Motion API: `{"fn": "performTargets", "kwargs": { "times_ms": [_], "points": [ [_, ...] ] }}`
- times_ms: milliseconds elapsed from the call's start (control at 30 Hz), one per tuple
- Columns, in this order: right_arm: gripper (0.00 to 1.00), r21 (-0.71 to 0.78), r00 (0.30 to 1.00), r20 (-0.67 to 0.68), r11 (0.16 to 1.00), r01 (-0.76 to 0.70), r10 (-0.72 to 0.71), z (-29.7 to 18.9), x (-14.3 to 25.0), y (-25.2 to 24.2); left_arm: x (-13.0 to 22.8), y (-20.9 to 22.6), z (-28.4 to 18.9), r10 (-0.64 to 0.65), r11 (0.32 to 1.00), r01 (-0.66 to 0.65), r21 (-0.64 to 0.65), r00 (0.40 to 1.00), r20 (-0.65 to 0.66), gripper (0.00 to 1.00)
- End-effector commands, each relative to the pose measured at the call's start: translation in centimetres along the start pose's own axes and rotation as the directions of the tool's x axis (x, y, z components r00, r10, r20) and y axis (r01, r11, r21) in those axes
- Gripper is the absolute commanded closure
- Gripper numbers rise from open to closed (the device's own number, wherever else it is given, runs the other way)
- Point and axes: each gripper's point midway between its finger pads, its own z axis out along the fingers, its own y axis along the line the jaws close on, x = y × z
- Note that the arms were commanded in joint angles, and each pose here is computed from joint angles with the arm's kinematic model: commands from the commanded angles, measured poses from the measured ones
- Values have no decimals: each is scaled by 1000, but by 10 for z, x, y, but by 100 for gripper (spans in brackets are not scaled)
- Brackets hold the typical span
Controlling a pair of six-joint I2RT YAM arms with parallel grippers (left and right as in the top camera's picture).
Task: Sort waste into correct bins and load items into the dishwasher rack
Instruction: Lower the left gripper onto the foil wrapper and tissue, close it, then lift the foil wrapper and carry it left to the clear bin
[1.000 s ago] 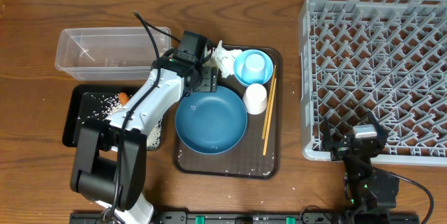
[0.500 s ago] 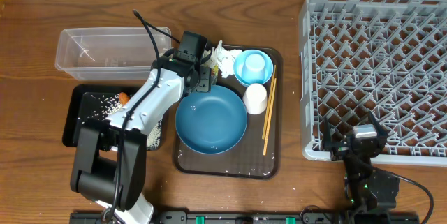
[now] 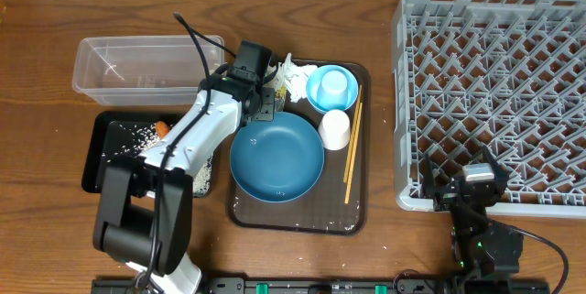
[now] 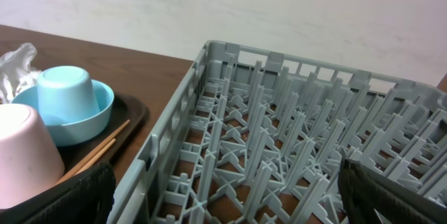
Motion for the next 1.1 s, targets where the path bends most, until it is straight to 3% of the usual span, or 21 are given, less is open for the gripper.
{"fn": "performTargets", "kwargs": {
  "times_ms": [0,233,433,633,767,1067],
  "points": [
    [1,-4,1000,-3,1000,12,-12,0,1,2,11,4,14,-2,1000,1,-25,999,-48,51],
    [1,-4,1000,-3,1000,12,-12,0,1,2,7,3,17,-3,1000,2,-22,999,-34,52],
    [1,-4,1000,-3,1000,12,-12,0,1,2,4,2,15,-4,1000,4,-19,1000,-22,59],
    [1,-4,1000,-4,1000,12,-12,0,1,2,0,2,9,-6,1000,6,-14,1000,-6,74],
    [1,-4,1000,-3,1000,12,-12,0,1,2,2,2,8,-14,1000,13,-15,1000,-12,93],
    [1,-4,1000,-3,1000,12,-12,0,1,2,-13,-9,-31,-89,994,84,70,994,65,94]
  ]
}}
